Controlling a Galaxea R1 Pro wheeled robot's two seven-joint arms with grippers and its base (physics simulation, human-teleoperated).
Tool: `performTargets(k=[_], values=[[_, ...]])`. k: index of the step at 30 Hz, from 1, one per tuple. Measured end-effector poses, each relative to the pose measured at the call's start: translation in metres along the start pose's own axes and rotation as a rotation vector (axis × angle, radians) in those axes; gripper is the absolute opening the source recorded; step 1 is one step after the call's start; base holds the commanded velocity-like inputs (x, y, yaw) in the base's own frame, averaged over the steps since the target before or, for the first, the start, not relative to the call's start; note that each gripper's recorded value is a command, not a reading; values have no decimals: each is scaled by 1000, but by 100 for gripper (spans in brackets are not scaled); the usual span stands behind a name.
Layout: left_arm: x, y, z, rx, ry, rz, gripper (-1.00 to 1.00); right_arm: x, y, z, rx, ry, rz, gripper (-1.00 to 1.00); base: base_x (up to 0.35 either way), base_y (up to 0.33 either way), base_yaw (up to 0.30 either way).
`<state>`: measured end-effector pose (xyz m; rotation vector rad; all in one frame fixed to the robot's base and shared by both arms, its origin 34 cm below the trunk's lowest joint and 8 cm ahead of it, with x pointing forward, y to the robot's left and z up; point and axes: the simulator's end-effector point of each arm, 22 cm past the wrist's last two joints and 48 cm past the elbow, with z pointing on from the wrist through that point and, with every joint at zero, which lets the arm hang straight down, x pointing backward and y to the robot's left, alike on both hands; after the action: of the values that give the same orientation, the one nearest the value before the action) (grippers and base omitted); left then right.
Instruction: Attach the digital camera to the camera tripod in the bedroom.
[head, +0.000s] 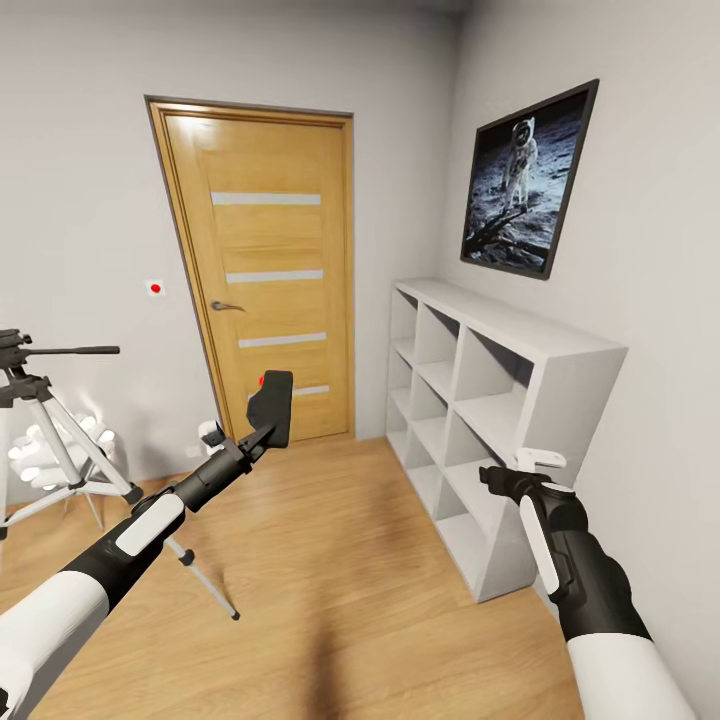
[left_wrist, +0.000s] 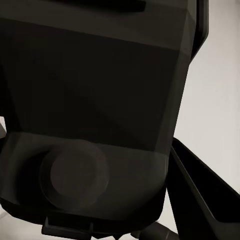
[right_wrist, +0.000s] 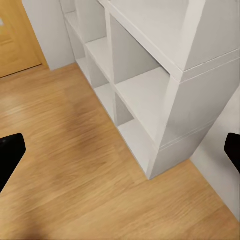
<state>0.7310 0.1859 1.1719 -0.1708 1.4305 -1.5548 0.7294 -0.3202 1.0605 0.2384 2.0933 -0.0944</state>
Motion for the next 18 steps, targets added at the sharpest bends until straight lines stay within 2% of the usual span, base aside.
performTargets(k=[18], values=[[0,0,0,0,0,0,-100,0,0,0,-1,0,0,100,0,0,0]])
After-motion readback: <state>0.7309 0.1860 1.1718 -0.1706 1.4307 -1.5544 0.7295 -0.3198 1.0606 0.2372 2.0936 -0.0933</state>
